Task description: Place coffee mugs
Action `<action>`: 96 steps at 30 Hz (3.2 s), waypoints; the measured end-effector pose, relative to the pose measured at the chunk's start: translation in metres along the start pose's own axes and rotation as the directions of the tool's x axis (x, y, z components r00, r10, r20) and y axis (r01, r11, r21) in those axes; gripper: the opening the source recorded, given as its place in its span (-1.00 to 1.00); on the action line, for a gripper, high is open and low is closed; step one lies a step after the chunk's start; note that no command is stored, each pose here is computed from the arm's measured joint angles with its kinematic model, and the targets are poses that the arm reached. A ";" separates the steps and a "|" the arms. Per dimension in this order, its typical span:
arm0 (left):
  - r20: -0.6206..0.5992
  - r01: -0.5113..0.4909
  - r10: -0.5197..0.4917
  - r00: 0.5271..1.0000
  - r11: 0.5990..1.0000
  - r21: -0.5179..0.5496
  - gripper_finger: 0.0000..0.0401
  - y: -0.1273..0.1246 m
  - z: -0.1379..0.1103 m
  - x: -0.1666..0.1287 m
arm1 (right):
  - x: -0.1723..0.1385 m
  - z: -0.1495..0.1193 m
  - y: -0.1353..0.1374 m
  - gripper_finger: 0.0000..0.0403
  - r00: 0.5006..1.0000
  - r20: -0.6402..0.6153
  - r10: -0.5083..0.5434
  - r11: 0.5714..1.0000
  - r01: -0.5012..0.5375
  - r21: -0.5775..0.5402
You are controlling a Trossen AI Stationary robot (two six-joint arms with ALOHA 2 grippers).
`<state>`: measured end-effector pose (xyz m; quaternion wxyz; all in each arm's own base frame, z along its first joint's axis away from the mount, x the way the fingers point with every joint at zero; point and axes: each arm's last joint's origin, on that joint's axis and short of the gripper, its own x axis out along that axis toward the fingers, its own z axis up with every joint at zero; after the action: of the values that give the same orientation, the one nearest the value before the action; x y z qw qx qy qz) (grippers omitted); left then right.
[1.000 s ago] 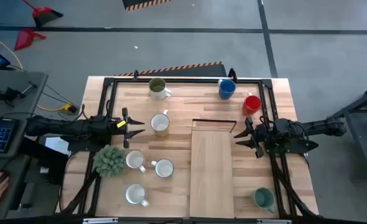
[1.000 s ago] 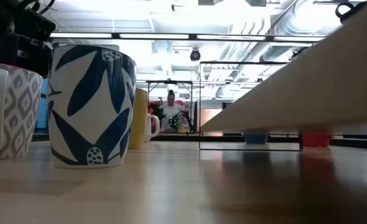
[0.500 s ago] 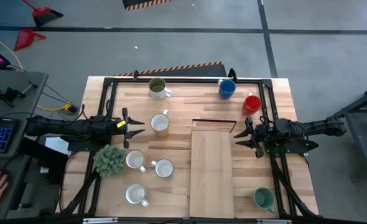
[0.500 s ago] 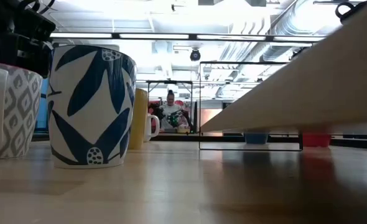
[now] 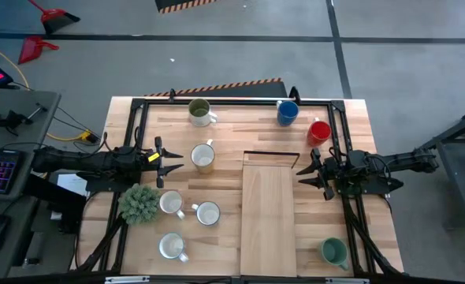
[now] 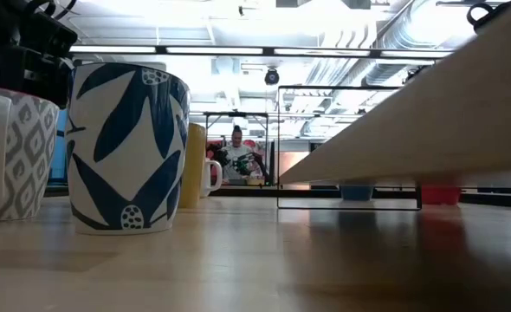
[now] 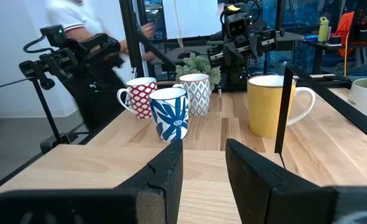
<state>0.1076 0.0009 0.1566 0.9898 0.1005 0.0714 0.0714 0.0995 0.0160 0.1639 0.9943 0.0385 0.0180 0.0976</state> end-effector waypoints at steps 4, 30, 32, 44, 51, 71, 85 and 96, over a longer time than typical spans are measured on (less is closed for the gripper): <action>0.000 0.000 0.000 1.000 1.000 0.000 -0.36 0.000 0.000 0.000 | 0.000 0.000 0.000 -0.46 1.000 0.000 0.000 1.000 0.000 0.000; 0.000 0.000 0.000 1.000 1.000 0.000 -0.36 0.000 0.000 0.000 | 0.000 0.000 0.000 -0.46 1.000 0.000 0.000 1.000 0.000 0.000; 0.000 0.000 0.000 1.000 1.000 0.000 -0.36 0.000 0.000 0.000 | 0.000 0.000 0.000 -0.46 1.000 0.000 0.000 1.000 0.000 0.000; 0.000 0.000 0.000 1.000 1.000 0.000 -0.36 0.000 0.000 0.000 | 0.000 0.000 0.000 -0.46 1.000 0.000 0.000 1.000 0.000 0.000; 0.000 0.000 0.000 1.000 1.000 0.000 -0.36 0.000 0.000 0.000 | 0.000 0.000 0.000 -0.46 1.000 0.000 0.000 1.000 0.000 0.000; 0.000 0.000 0.000 1.000 1.000 0.000 -0.36 0.000 0.000 0.000 | 0.000 0.000 0.000 -0.46 1.000 0.000 0.000 1.000 0.000 0.000; 0.000 -0.003 0.003 1.000 0.999 0.046 -0.36 0.000 0.000 0.000 | 0.000 0.000 0.000 -0.46 1.000 0.000 0.000 1.000 0.000 0.000; -0.003 -0.014 0.015 1.000 0.994 0.104 -0.36 0.000 0.000 0.000 | 0.000 0.000 0.000 -0.46 1.000 0.000 0.000 1.000 0.000 0.000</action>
<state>0.1075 0.0013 0.1567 0.9825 0.1525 0.0760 0.0749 0.0995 0.0160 0.1639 0.9943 0.0384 0.0179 0.0976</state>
